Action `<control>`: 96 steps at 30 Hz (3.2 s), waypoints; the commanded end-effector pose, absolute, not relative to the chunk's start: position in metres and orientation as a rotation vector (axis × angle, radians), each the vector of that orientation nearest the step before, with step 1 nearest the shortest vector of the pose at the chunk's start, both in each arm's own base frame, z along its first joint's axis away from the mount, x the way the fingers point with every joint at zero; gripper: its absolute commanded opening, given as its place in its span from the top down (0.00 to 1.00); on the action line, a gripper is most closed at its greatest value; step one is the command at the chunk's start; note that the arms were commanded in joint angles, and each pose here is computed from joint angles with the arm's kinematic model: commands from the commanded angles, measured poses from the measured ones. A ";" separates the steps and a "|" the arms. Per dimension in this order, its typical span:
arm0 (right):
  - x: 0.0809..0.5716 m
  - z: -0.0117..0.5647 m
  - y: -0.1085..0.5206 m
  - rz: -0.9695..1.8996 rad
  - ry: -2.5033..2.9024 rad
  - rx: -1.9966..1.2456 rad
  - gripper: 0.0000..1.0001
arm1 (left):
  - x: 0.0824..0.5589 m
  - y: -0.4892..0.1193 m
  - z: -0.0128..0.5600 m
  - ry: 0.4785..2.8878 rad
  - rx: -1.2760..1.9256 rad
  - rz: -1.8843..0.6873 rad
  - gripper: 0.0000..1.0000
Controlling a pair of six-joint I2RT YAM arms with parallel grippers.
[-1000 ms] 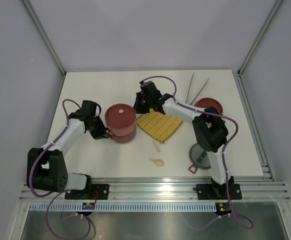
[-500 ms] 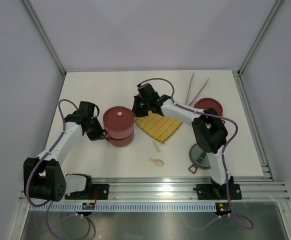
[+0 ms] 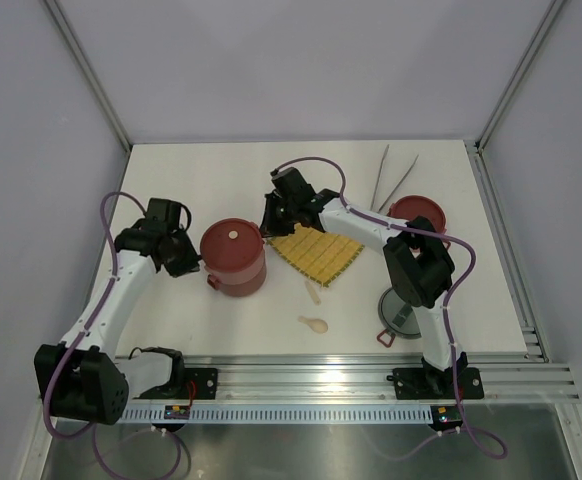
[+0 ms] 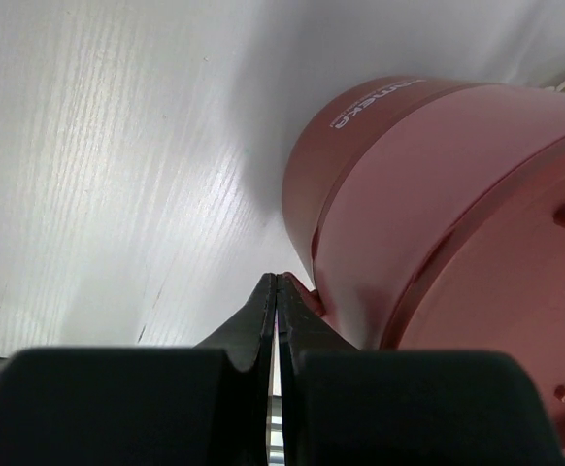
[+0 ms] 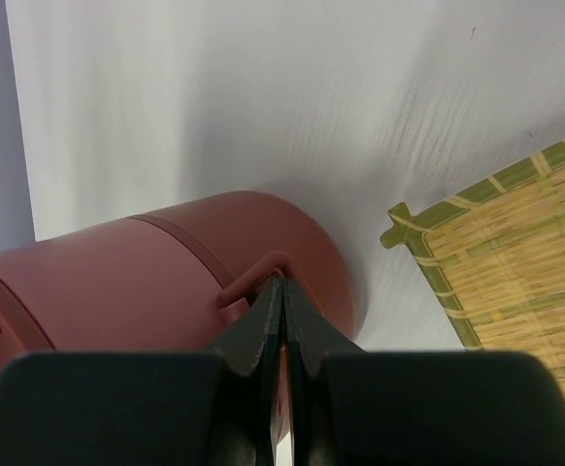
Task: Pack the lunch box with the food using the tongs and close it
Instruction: Close the fastener on the packing box.
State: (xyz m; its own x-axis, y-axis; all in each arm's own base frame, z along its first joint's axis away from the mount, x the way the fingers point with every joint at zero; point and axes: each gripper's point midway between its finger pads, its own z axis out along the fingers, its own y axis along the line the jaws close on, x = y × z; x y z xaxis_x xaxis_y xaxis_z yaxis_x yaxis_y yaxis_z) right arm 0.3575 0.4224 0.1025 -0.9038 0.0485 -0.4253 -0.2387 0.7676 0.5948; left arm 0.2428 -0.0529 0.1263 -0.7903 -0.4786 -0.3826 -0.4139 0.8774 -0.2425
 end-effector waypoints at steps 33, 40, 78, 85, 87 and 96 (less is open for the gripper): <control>0.340 0.112 0.439 0.930 2.582 -0.461 0.94 | 0.283 -0.125 0.144 2.637 -0.347 -0.362 1.00; 0.364 0.149 0.410 1.057 2.419 -0.272 0.94 | 0.280 -0.129 0.123 2.693 -0.339 -0.364 1.00; 0.359 0.110 0.363 0.816 2.581 -0.106 0.98 | 0.288 -0.140 0.103 2.737 -0.291 -0.409 1.00; 0.326 0.112 0.427 0.927 2.603 -0.321 0.98 | 0.289 -0.141 0.104 2.733 -0.289 -0.416 1.00; 0.319 0.121 0.439 0.984 2.569 -0.366 0.98 | 0.290 -0.142 0.104 2.734 -0.289 -0.427 1.00; 0.340 0.110 0.379 0.916 2.575 -0.141 0.97 | 0.302 -0.150 0.111 2.720 -0.232 -0.436 1.00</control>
